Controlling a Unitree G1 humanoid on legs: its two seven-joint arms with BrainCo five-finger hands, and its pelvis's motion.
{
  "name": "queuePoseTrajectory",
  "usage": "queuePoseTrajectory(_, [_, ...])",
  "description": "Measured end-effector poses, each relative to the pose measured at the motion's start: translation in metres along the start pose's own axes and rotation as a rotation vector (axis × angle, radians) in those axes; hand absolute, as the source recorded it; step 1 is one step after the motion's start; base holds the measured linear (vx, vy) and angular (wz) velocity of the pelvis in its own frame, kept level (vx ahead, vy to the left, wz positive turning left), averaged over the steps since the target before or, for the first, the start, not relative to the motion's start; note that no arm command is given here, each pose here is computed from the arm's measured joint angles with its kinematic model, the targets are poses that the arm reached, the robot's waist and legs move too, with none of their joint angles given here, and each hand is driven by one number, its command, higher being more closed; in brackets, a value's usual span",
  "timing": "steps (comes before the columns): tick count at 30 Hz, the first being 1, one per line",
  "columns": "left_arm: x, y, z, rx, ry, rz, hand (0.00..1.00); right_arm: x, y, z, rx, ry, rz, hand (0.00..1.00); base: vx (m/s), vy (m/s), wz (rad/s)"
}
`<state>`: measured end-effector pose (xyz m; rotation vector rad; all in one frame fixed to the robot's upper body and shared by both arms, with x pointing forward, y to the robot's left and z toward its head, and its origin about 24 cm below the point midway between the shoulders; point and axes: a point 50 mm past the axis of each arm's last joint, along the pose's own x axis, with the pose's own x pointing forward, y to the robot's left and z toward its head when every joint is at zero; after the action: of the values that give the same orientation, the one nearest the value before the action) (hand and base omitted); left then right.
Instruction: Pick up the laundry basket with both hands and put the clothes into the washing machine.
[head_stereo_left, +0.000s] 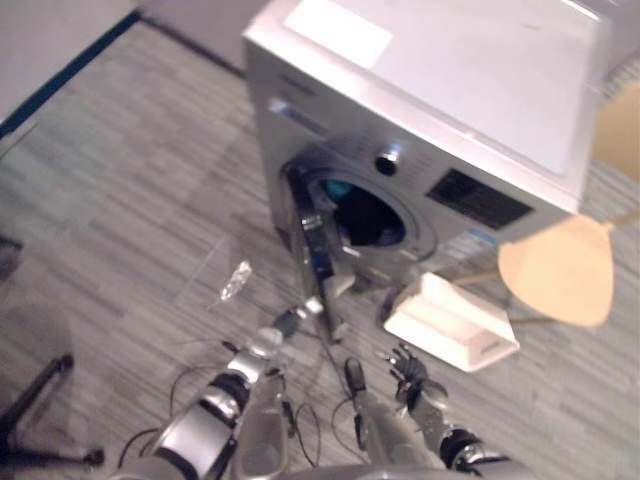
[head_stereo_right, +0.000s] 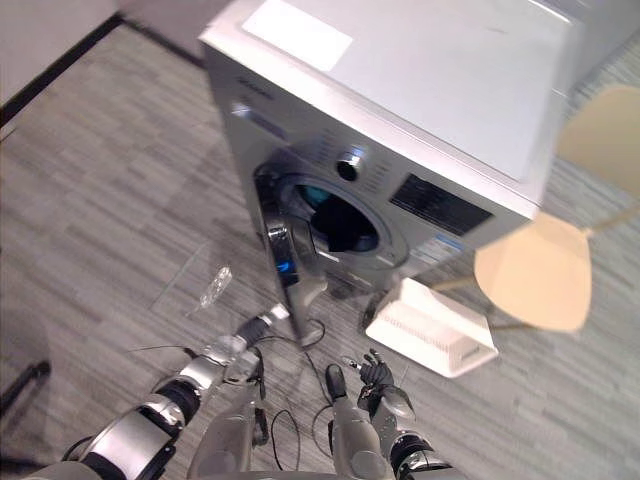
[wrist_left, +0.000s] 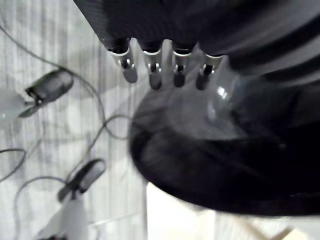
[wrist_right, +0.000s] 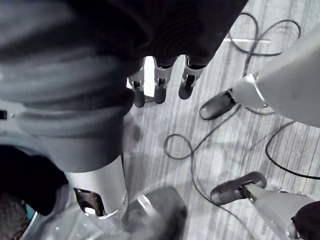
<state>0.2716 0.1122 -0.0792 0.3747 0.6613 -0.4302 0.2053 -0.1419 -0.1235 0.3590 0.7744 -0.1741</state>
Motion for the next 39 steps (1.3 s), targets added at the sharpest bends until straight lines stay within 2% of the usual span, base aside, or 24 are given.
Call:
queuePoseTrajectory(4, [0.006, -0.007, 0.026, 0.014, -0.056, -0.018, 0.00, -0.002, -0.007, -0.003, -0.001, 0.001, -0.015, 0.00, -0.02, 0.018, -1.09])
queuePoseTrajectory(8, [0.005, 0.016, 0.049, -0.127, -0.164, 0.095, 0.00, -0.010, -0.034, -0.016, 0.036, 0.029, -0.099, 0.00, -0.01, -0.069, -0.47])
queuePoseTrajectory(11, [0.003, 0.025, 0.042, -0.182, -0.170, 0.142, 0.00, -0.020, -0.060, -0.028, 0.062, 0.052, -0.186, 0.00, 0.05, -0.093, -0.07])
queuePoseTrajectory(14, [-0.003, 0.026, 0.011, -0.284, -0.111, 0.177, 0.00, -0.027, -0.078, -0.037, 0.052, 0.081, -0.248, 0.00, 0.10, -0.069, 0.06])
queuePoseTrajectory(15, [-0.008, 0.028, -0.013, -0.325, -0.058, 0.200, 0.00, -0.029, -0.079, -0.043, 0.052, 0.105, -0.260, 0.00, 0.12, -0.064, 0.16])
queuePoseTrajectory(20, [-0.036, 0.025, -0.090, -0.313, 0.138, 0.238, 0.00, -0.033, -0.077, -0.057, 0.070, 0.156, -0.263, 0.00, 0.08, -0.039, 0.26])
queuePoseTrajectory(23, [-0.057, 0.010, -0.134, -0.324, 0.267, 0.232, 0.00, -0.034, -0.078, -0.059, 0.069, 0.167, -0.253, 0.00, 0.04, -0.023, 0.36])
queuePoseTrajectory(26, [-0.078, -0.012, -0.170, -0.410, 0.375, 0.219, 0.00, -0.034, -0.078, -0.060, 0.068, 0.170, -0.249, 0.00, 0.03, -0.011, 0.48])
queuePoseTrajectory(29, [-0.085, -0.029, -0.181, -0.547, 0.405, 0.228, 0.00, -0.037, -0.083, -0.064, 0.074, 0.181, -0.260, 0.00, 0.02, -0.001, 0.58])
queuePoseTrajectory(32, [-0.084, -0.038, -0.180, -0.587, 0.407, 0.213, 0.00, -0.039, -0.085, -0.067, 0.079, 0.197, -0.269, 0.00, 0.04, 0.004, 0.54])
queuePoseTrajectory(39, [-0.091, -0.033, -0.189, -0.693, 0.416, 0.302, 0.00, -0.040, -0.082, -0.073, 0.106, 0.216, -0.273, 0.00, 0.07, -0.019, 0.35])
